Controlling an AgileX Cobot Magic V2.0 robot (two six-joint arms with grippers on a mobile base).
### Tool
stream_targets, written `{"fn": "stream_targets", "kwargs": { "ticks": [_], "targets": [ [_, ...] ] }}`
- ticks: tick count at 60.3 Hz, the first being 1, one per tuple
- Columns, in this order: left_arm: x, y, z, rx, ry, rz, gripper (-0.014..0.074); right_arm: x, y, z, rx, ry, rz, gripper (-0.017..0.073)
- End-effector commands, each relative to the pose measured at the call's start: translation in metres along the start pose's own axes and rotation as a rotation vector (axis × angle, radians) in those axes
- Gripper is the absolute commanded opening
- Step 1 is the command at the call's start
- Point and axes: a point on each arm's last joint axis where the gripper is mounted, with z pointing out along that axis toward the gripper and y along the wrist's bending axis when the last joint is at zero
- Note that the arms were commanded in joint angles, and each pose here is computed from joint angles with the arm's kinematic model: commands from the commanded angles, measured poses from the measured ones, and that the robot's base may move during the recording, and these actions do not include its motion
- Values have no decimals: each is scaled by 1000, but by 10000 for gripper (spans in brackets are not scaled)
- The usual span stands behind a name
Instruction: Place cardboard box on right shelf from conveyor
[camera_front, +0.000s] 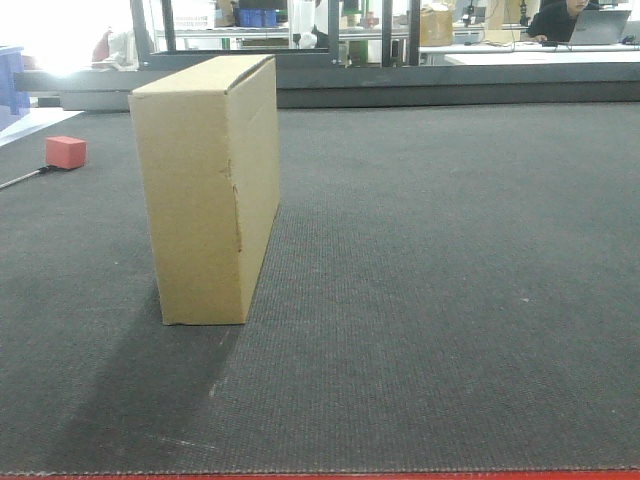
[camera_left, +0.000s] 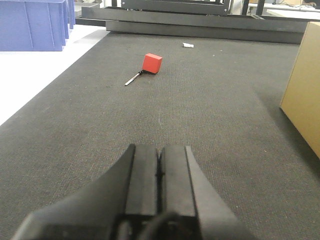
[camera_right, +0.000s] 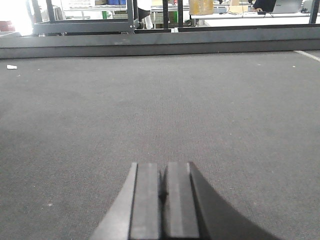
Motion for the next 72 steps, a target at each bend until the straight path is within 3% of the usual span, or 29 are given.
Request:
{"fn": "stream_targets", "kwargs": {
  "ticks": [1,18,25,36,45,52,64,72],
  "targets": [
    [-6,1,-1,-6,-93,-5,-116,-11,0,-2,0,-111,-9,56],
    [-6,1,-1,-6,-93,-5,-116,-11,0,-2,0,-111,-9,56],
    [-6,1,-1,-6,-93,-5,-116,-20,1,-4,-2,-199,-15,56],
    [-6,1,-1,-6,-93,-5,-116,-70,6,-16,-15,-328,-15,56],
    [-6,1,-1,-6,-93,-5,-116,-114,11,-12,-29,-309,-14,71],
    [-6,1,-1,-6,-93,-5,-116,-142,16,4,-65,-274,-9,225],
    [-6,1,-1,-6,-93,-5,-115,-170,37,60,-176,-94,1,640],
    [-6,1,-1,-6,-93,-5,-116,-184,63,100,-271,60,-20,634]
  ]
}}
